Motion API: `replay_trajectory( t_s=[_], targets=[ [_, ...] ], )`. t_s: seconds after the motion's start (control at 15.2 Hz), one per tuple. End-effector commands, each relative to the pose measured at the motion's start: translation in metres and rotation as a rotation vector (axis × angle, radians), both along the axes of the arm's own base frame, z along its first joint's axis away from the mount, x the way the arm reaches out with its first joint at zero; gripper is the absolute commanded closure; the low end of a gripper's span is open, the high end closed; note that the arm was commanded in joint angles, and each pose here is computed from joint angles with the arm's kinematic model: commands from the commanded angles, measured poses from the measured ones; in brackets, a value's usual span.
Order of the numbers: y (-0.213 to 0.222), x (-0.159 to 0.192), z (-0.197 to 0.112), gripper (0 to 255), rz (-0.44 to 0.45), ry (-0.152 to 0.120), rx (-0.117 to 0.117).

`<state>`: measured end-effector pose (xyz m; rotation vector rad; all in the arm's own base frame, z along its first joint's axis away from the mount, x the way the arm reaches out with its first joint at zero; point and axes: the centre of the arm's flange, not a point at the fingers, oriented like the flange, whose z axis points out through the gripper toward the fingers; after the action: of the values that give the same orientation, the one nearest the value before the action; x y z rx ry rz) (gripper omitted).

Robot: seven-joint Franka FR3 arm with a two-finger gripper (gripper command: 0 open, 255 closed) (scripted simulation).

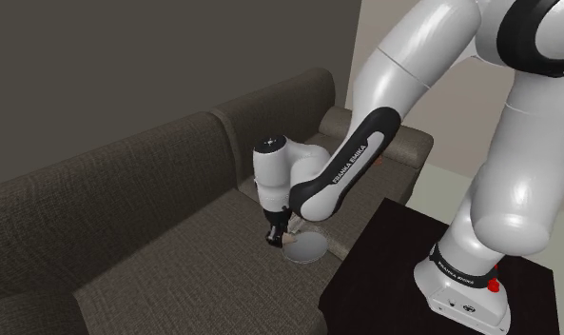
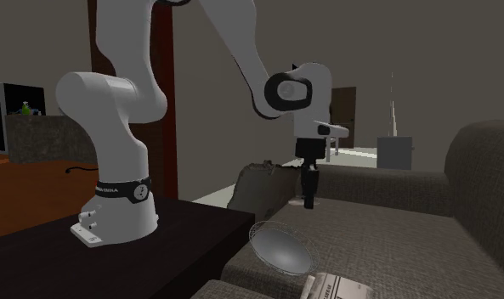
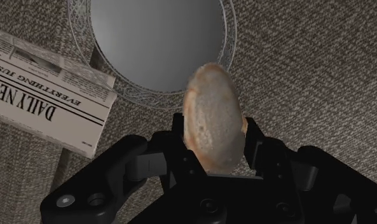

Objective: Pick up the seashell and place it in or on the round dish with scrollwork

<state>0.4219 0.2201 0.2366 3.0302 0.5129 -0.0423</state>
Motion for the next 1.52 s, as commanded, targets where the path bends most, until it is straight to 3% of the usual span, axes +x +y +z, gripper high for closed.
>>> replay_trajectory(
  t_s=[0.0, 0.33, 1.19, 1.45],
  targets=[
    [-0.024, -0.015, 0.001, 255, 0.001, -0.001, 0.0],
    [-0.079, -0.046, 0.001, 255, 0.001, -0.001, 0.0],
    [-0.079, -0.046, -0.069, 255, 0.001, -0.001, 0.0],
    [-0.079, -0.046, -0.069, 255, 0.001, -0.001, 0.0]
  ],
)
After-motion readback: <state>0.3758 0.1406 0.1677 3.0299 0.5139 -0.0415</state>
